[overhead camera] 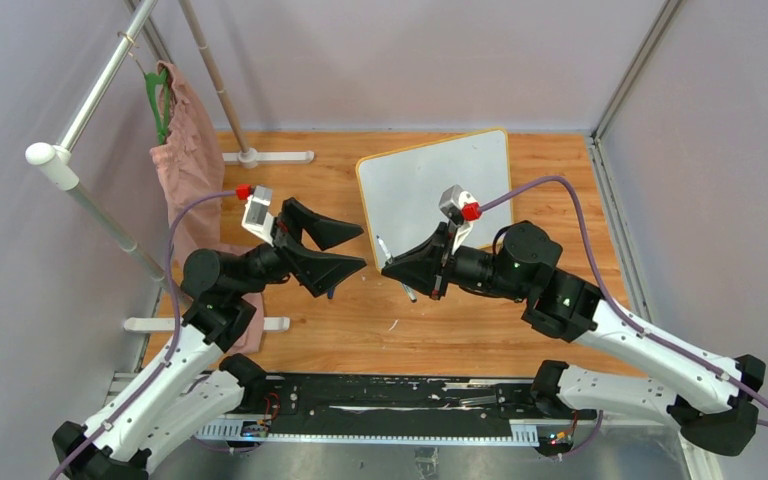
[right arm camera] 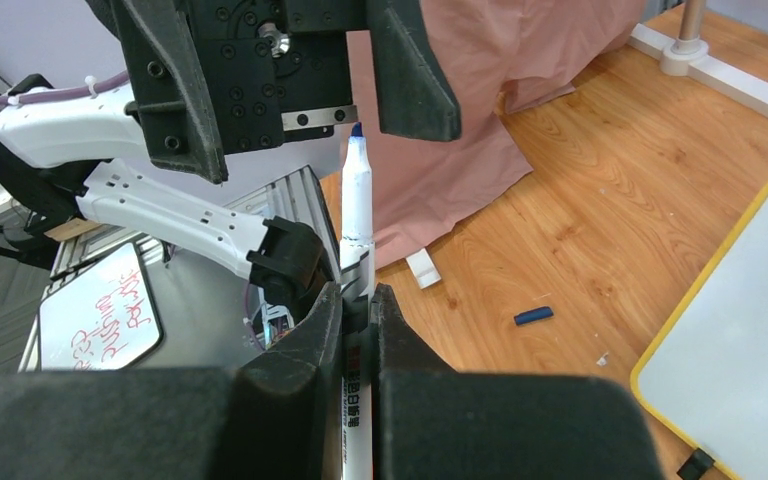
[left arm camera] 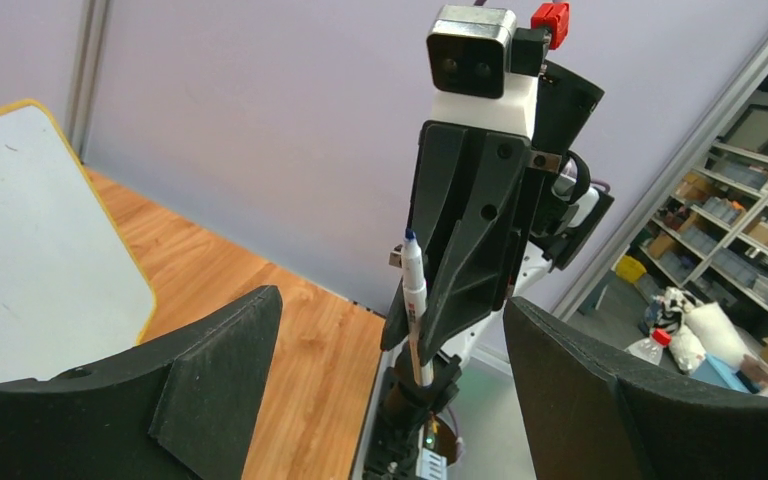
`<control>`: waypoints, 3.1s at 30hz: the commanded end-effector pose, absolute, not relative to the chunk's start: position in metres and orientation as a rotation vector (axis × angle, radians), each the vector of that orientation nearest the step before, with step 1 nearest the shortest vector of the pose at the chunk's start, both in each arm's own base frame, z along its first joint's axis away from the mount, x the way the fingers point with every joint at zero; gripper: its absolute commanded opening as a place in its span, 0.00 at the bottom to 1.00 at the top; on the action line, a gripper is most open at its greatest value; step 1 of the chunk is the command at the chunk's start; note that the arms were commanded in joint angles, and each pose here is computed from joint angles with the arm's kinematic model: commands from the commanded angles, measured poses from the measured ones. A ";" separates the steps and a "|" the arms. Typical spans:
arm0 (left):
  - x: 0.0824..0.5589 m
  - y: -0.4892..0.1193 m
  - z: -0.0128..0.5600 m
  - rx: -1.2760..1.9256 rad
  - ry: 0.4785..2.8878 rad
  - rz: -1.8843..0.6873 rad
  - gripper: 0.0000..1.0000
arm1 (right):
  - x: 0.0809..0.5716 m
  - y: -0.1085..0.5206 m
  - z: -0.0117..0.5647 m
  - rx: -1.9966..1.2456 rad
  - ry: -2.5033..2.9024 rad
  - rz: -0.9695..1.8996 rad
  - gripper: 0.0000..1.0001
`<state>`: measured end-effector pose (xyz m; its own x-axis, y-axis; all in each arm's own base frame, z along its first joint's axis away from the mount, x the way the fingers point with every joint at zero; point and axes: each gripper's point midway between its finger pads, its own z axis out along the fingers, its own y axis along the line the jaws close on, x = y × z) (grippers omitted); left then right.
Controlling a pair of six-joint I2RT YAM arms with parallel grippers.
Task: Write a sentence on the whiteboard
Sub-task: Adjust the whiteboard marker.
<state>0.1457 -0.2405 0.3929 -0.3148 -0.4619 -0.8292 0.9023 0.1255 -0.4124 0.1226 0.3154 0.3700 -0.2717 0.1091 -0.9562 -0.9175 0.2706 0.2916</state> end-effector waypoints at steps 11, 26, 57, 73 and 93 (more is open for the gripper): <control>0.141 -0.258 0.402 0.564 1.245 -1.582 0.77 | 0.116 0.334 0.393 -0.800 1.397 1.326 0.00; 0.136 -0.262 0.415 0.585 1.222 -1.602 0.46 | 0.113 0.336 0.390 -0.817 1.399 1.340 0.00; 0.151 -0.241 0.445 0.332 1.141 -1.548 0.00 | 0.120 0.317 0.412 -0.720 1.337 1.288 0.72; 0.165 -0.172 0.520 -0.198 0.739 -1.739 0.00 | 0.138 0.301 0.495 -0.403 0.969 1.361 0.72; 0.183 -0.167 0.515 -0.348 0.740 -1.789 0.00 | 0.156 0.353 0.525 -0.448 0.964 1.391 0.55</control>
